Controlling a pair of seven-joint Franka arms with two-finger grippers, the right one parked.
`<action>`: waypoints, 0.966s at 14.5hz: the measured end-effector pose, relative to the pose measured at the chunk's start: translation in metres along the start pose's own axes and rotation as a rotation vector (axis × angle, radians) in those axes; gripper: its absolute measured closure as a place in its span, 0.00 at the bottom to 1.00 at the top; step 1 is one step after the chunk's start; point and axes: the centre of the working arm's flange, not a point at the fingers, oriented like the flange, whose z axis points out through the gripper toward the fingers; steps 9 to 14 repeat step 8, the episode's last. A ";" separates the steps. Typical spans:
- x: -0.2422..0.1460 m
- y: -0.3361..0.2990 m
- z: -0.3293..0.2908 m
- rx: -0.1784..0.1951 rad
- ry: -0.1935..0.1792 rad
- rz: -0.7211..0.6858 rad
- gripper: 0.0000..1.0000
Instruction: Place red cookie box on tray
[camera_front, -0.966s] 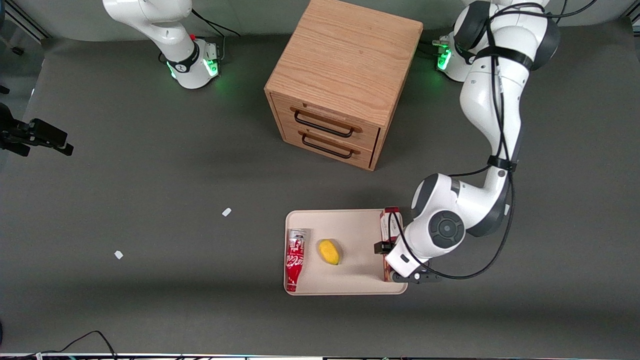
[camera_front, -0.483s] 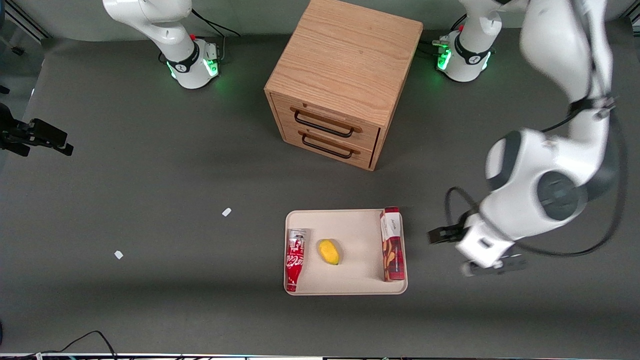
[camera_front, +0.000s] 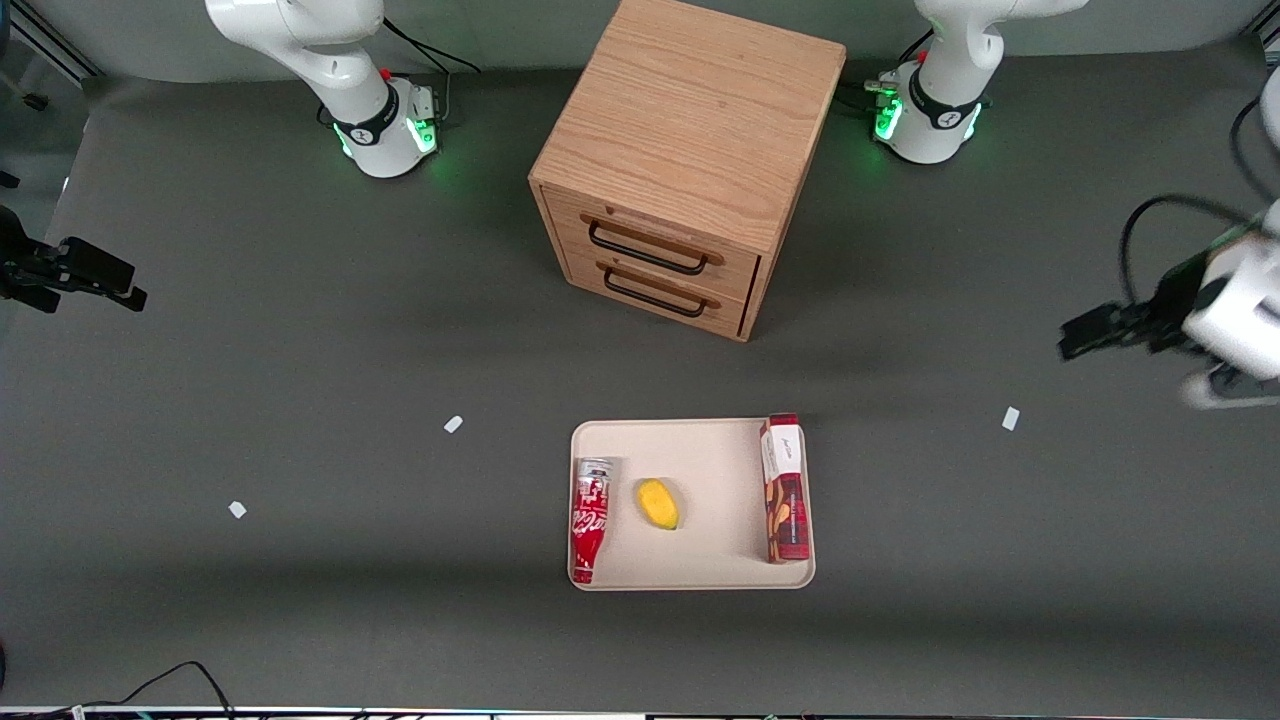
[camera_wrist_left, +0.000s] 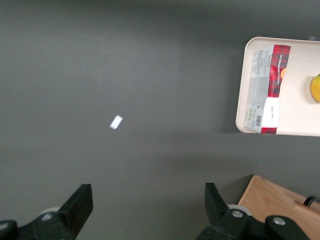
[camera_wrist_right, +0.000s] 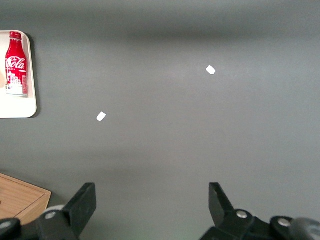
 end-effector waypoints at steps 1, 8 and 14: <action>-0.015 -0.010 -0.015 0.006 0.014 0.010 0.00; -0.063 -0.034 -0.050 0.027 0.010 0.050 0.00; -0.063 -0.034 -0.050 0.027 0.010 0.050 0.00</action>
